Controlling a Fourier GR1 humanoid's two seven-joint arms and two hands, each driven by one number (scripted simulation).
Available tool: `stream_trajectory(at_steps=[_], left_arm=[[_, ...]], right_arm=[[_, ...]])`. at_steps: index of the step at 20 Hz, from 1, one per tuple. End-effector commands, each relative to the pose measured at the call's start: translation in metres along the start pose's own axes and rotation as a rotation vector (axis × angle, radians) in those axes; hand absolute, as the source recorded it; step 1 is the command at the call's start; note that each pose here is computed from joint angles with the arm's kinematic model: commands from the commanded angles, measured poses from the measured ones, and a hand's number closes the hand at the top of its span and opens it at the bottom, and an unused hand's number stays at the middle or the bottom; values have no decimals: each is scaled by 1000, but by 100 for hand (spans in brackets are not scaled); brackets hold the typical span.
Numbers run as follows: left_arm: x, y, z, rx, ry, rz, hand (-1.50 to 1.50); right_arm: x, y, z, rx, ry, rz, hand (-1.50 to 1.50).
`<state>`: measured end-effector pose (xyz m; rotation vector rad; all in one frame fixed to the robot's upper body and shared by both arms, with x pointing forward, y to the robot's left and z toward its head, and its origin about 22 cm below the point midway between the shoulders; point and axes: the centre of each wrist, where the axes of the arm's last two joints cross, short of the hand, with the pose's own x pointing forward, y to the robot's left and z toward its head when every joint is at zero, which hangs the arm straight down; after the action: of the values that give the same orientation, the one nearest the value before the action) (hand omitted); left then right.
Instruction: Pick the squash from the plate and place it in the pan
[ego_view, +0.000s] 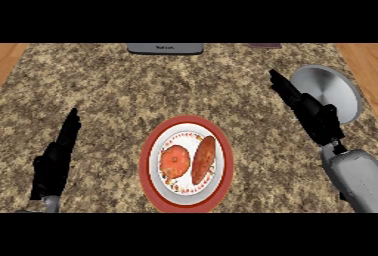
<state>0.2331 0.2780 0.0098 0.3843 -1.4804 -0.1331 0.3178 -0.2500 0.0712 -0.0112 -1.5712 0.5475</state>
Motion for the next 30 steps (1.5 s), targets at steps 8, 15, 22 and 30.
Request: stream_trajectory(at_steps=[8, 15, 22, 30], left_arm=[[49, -6, -35, -50, -14, 277, 0], [49, -9, -35, -45, 1, 316, 0], [46, -4, -34, -75, -20, 287, 0], [57, -6, -38, -110, -22, 287, 0]], right_arm=[[30, 89, -9, -217, -204, -18, 150], [0, 102, 69, -298, -214, 236, -150], [59, 93, 70, -179, -249, 431, -150], [96, 105, 23, 3, -46, 749, -150]])
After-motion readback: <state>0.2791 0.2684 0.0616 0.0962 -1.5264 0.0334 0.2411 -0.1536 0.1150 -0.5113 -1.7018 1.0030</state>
